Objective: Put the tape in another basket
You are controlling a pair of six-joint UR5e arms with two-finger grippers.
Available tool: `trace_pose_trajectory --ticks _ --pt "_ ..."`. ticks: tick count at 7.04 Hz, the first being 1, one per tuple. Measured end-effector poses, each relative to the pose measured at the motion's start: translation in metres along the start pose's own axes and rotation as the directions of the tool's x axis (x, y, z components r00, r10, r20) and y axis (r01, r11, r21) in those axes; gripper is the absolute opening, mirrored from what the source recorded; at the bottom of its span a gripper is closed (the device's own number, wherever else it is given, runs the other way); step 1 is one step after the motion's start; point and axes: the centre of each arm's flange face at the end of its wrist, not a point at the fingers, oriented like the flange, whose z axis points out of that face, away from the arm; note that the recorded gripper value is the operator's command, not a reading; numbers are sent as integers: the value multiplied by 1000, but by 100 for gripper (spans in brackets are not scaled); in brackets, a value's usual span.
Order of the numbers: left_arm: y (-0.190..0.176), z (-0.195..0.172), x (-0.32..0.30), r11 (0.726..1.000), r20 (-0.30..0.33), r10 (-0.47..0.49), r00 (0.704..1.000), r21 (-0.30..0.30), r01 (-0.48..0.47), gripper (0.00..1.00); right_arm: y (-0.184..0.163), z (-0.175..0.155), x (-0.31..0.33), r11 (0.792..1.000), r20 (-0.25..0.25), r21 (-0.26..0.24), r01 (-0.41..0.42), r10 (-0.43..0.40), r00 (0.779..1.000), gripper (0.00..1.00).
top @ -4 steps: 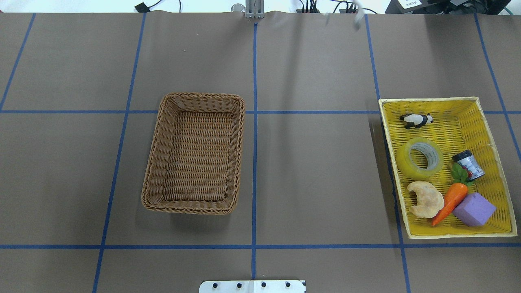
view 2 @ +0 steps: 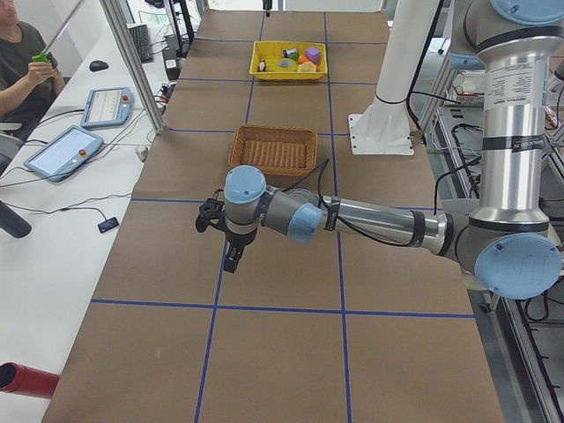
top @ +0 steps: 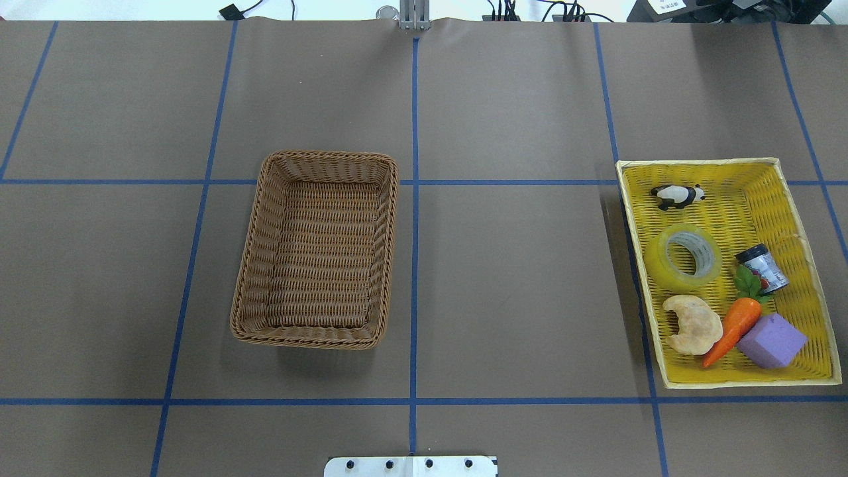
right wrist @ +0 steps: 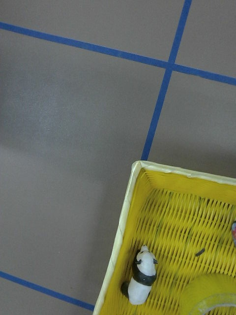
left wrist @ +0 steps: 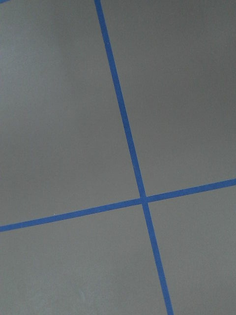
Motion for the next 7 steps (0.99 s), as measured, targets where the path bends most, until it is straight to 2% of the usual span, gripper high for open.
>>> trace_pose_trajectory --ticks 7 --pt "0 -1 1 1000 -1 0 1000 5 0 99 -1 8 -3 1000 -10 -11 13 -13 1000 100"
